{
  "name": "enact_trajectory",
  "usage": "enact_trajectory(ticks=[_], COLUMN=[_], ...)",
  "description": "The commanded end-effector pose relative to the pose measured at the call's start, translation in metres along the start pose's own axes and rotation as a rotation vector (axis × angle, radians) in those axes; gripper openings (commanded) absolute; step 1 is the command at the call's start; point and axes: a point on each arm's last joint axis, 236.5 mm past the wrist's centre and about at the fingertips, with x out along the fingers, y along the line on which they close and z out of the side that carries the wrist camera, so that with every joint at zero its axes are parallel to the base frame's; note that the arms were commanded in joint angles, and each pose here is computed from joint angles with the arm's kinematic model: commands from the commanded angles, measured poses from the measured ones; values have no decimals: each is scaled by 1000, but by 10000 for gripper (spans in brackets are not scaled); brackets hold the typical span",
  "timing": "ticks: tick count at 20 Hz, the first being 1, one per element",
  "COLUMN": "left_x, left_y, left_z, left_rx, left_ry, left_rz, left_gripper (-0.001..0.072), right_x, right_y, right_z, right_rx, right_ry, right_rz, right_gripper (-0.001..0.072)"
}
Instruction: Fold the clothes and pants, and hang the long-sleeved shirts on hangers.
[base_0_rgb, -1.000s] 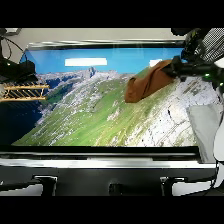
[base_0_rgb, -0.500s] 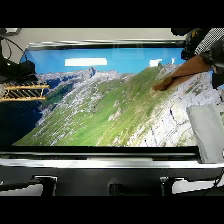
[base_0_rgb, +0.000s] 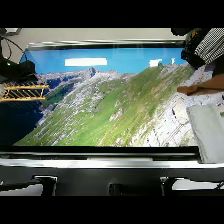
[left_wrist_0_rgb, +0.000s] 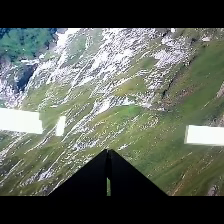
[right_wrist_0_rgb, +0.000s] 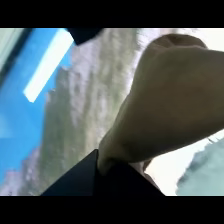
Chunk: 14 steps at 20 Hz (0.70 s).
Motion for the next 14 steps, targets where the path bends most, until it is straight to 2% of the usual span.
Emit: enact_trajectory(ticks=[1,14], left_x=[0,1], left_y=[0,1], left_z=[0,0], left_rx=[-31,-23], left_ry=[1,2], left_rz=[0,1], left_gripper=[13,13], right_x=[-38,-102], right_y=[-63,-215], right_z=[-21,-170], right_rx=[20,85], right_ry=[62,411], right_rz=[-277,-867], right_gripper=[25,25])
